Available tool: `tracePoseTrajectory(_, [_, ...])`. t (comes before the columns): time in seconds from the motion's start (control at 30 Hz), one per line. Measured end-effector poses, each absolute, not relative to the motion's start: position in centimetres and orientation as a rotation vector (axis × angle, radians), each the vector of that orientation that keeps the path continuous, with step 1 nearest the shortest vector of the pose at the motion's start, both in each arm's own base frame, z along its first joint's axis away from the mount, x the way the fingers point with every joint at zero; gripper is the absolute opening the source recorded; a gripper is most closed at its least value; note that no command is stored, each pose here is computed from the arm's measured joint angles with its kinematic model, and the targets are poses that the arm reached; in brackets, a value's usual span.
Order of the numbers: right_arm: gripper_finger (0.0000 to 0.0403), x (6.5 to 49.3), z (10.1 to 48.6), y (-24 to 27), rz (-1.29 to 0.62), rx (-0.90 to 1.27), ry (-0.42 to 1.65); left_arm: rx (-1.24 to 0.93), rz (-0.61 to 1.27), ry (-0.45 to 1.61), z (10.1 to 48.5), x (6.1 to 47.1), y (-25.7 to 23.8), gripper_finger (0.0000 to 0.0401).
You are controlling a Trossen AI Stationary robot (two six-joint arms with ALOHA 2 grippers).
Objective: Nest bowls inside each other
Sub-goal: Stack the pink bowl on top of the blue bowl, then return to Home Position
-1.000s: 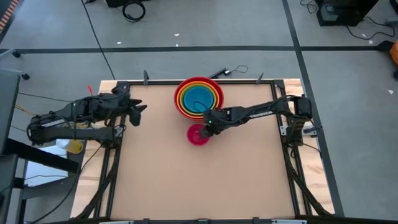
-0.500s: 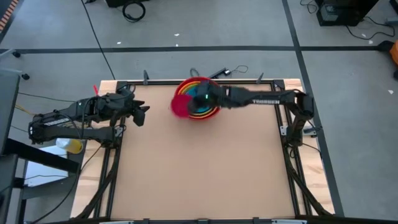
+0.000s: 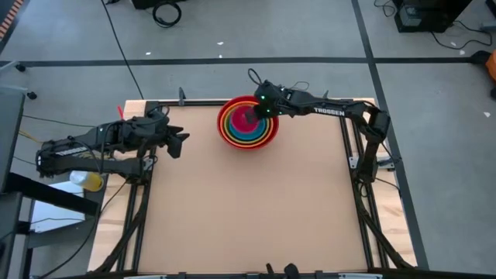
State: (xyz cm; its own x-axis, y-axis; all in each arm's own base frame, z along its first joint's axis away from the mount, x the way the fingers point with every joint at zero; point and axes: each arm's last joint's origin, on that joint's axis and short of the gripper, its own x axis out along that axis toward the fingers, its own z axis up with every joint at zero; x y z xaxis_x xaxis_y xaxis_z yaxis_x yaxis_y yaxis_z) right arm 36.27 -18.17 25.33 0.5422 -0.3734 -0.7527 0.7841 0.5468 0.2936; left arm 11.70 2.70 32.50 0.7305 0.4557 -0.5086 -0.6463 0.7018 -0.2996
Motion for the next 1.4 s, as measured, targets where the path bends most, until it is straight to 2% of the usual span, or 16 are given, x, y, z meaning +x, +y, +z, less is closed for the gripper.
tracePoseTrajectory(0.2, [0.0151, 35.9, 25.1, -18.4, -0.762, 0.696, 0.717, -0.454, 0.586, 0.350, 33.2, 12.5, 2.6, 0.0192])
tracePoseTrajectory(0.37, [0.0216, 35.9, 25.4, -18.1, -0.761, 0.712, 0.705, -0.449, 0.593, 0.383, 32.8, 13.4, 2.7, 0.0192])
tracePoseTrajectory(0.47, [0.0232, 35.6, 25.6, -17.4, -0.742, 0.732, 0.743, -0.445, 0.597, 0.412, 32.5, 14.0, 2.8, 0.0192])
tracePoseTrajectory(0.57, [0.0232, 35.0, 26.3, -15.7, -0.730, 0.710, 0.818, -0.446, 0.588, 0.430, 32.2, 14.5, 2.8, 0.0192])
tracePoseTrajectory(0.63, [0.0227, 34.8, 27.3, -13.9, -0.696, 0.675, 0.843, -0.429, 0.557, 0.402, 32.5, 14.8, 2.5, 0.0192])
tracePoseTrajectory(0.73, [0.0214, 34.4, 30.1, -10.3, -0.624, 0.584, 0.785, -0.393, 0.431, 0.198, 34.7, 15.2, 1.6, 0.0191])
tracePoseTrajectory(0.83, [0.0192, 33.1, 35.1, -7.0, -0.528, 0.482, 0.566, -0.325, 0.312, -0.102, 38.0, 14.8, 0.8, 0.0179])
tracePoseTrajectory(0.9, [0.0170, 31.7, 38.5, -5.2, -0.403, 0.385, 0.433, -0.239, 0.294, -0.212, 39.3, 14.7, 0.7, 0.0166])
tracePoseTrajectory(1.0, [0.0121, 29.0, 41.7, -2.8, -0.255, 0.214, 0.337, -0.091, 0.289, -0.188, 39.1, 15.7, 0.8, 0.0145])
tracePoseTrajectory(1.1, [0.0052, 26.0, 43.7, -1.2, -0.191, 0.146, 0.299, -0.129, 0.285, -0.150, 38.3, 17.4, 1.0, 0.0117])
tracePoseTrajectory(1.17, [0.0015, 24.0, 44.5, -0.6, -0.165, 0.135, 0.283, -0.123, 0.252, -0.215, 38.7, 18.2, 1.0, 0.0092])
tracePoseTrajectory(1.27, [0.0014, 21.4, 44.2, 0.1, -0.144, 0.147, 0.236, -0.068, 0.213, -0.266, 39.3, 18.3, 0.8, 0.0044])
tracePoseTrajectory(1.33, [0.0009, 20.1, 42.9, 0.5, -0.120, 0.165, 0.200, -0.043, 0.208, -0.194, 38.6, 18.4, 0.8, 0.0014])
tracePoseTrajectory(1.4, [0.0006, 19.1, 40.7, 0.9, -0.071, 0.194, 0.160, -0.034, 0.209, -0.096, 37.6, 18.3, 0.8, 0.0007])
